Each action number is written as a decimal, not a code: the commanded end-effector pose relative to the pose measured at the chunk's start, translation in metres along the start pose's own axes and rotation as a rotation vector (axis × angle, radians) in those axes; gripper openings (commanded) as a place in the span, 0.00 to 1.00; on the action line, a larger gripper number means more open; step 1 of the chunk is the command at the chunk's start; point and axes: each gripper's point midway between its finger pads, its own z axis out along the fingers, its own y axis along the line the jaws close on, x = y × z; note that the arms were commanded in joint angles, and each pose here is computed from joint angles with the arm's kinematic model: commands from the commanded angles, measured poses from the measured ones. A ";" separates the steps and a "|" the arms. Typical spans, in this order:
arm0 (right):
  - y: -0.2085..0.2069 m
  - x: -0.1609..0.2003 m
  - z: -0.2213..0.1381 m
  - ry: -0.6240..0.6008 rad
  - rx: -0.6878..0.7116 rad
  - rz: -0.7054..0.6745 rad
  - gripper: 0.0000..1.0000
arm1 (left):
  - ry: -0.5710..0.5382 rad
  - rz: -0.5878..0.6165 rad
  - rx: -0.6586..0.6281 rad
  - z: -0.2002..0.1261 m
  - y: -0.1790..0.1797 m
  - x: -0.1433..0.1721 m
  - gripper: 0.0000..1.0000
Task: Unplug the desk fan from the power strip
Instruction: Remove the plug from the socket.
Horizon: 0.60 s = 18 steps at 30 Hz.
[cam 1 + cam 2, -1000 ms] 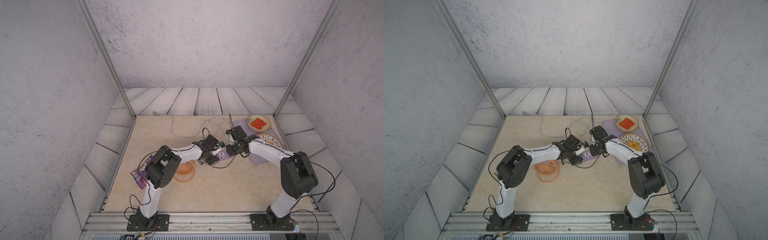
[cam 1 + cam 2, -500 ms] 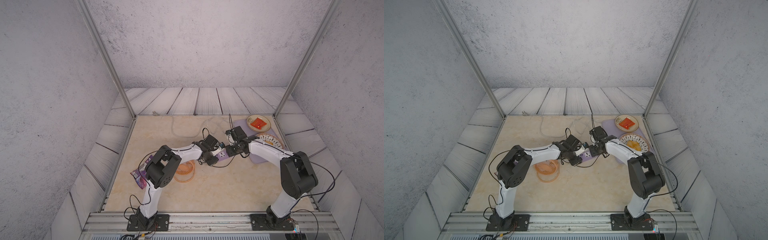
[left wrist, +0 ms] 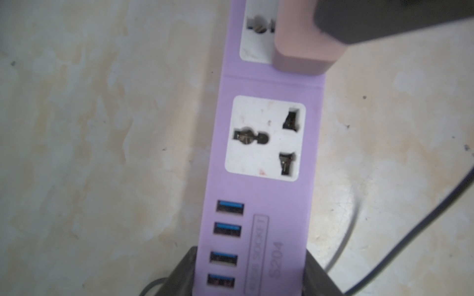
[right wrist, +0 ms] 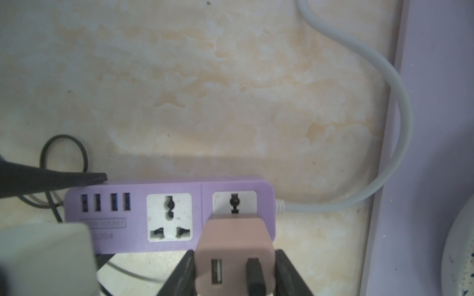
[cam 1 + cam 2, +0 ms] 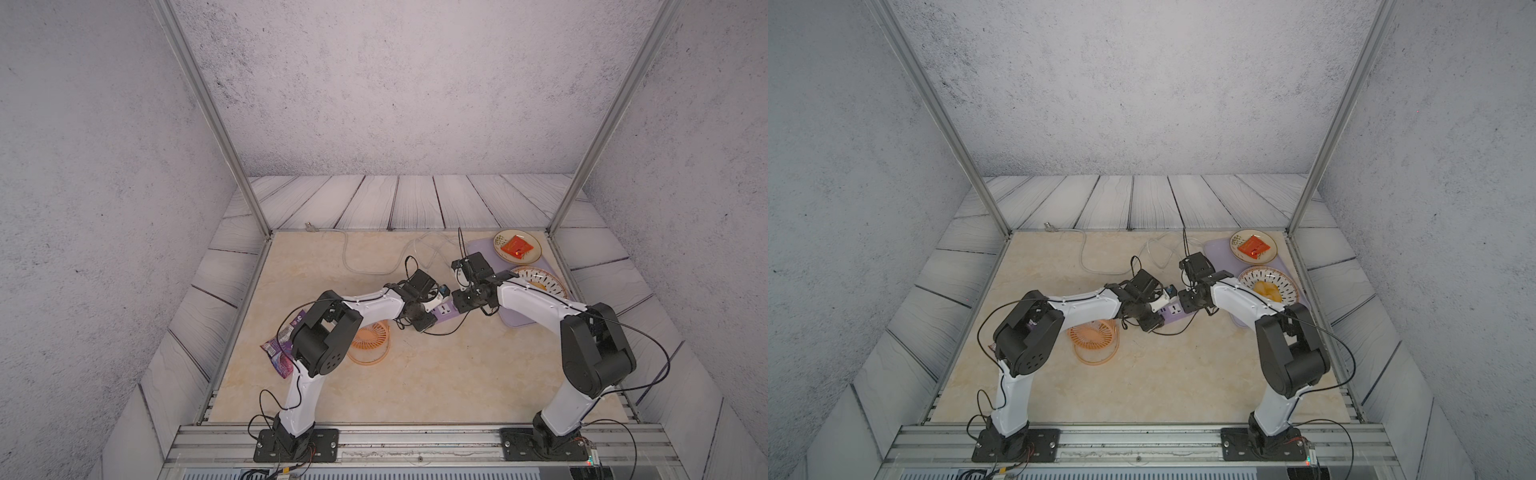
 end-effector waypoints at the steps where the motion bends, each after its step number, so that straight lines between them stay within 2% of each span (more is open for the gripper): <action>1: 0.009 0.008 -0.002 0.017 -0.024 -0.005 0.40 | -0.003 -0.005 0.006 0.001 0.001 0.001 0.34; 3: 0.014 0.008 -0.002 0.013 -0.030 -0.016 0.35 | 0.003 -0.006 0.008 0.003 0.000 0.003 0.34; 7: 0.018 0.009 -0.001 0.016 -0.029 -0.031 0.33 | 0.008 -0.007 0.010 0.004 0.000 0.006 0.32; 18: 0.002 0.010 0.000 0.008 0.016 0.048 0.31 | 0.018 0.003 -0.005 0.002 0.001 0.010 0.30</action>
